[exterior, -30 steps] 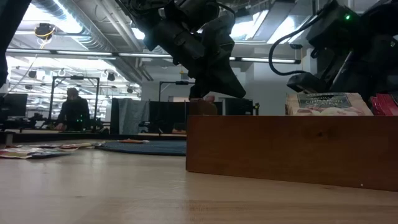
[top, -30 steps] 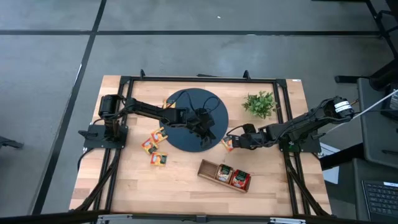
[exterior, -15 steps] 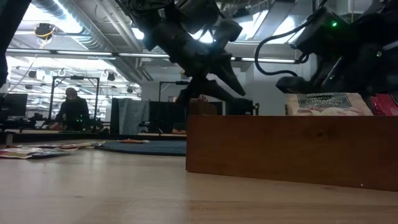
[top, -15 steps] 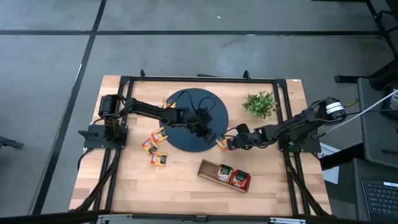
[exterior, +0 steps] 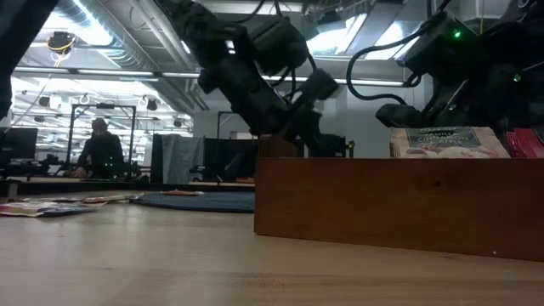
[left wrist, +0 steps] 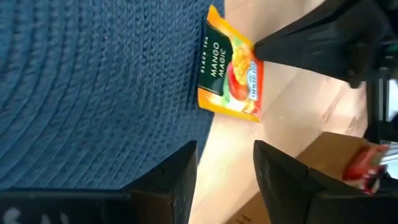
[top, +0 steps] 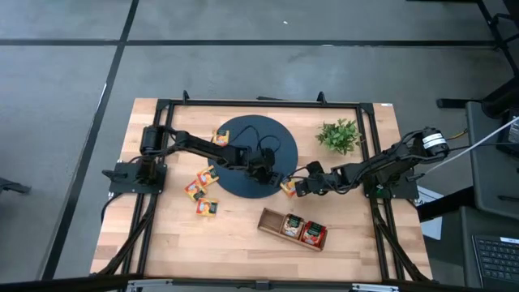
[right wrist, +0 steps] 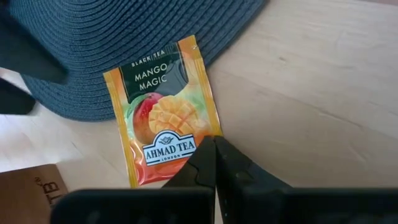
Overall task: Pick & Place Tea
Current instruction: Put the yellow tea bag into the left section of the wooden organizer
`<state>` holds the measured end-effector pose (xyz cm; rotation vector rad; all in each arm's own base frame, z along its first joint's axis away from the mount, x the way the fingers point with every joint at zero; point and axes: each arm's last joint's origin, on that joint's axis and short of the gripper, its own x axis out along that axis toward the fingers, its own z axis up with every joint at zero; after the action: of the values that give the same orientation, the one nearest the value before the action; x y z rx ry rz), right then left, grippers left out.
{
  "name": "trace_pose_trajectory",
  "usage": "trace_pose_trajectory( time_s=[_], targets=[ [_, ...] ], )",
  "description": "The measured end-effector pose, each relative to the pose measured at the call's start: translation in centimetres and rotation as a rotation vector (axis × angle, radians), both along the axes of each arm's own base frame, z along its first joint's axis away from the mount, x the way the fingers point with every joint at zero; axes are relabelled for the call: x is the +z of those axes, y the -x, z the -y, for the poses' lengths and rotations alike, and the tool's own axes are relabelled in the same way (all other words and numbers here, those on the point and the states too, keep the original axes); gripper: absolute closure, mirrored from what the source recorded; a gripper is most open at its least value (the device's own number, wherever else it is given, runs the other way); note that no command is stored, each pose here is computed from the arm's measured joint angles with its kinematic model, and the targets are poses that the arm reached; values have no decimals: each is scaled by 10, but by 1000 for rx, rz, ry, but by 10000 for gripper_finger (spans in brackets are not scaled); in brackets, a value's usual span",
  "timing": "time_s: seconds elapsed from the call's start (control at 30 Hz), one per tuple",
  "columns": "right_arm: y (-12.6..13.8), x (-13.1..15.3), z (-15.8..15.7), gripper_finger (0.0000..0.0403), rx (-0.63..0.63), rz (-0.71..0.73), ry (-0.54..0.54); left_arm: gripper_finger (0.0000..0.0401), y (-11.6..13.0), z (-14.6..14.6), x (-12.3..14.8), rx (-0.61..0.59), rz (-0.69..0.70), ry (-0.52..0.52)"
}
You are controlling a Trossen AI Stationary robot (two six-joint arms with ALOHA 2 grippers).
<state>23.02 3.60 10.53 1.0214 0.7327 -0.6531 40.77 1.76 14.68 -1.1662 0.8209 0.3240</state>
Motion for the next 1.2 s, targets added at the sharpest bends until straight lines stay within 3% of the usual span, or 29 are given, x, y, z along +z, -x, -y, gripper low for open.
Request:
trace_pose_trajectory(
  time_s=[0.33, 1.2],
  targets=[
    [-1, 1, 0, 402, 25, 5, 12, 249, -3, -4, -5, 90, 7, -17],
    [-3, 2, 0, 402, 21, 37, 19, 261, -16, -8, -32, 166, 41, 130]
  ],
)
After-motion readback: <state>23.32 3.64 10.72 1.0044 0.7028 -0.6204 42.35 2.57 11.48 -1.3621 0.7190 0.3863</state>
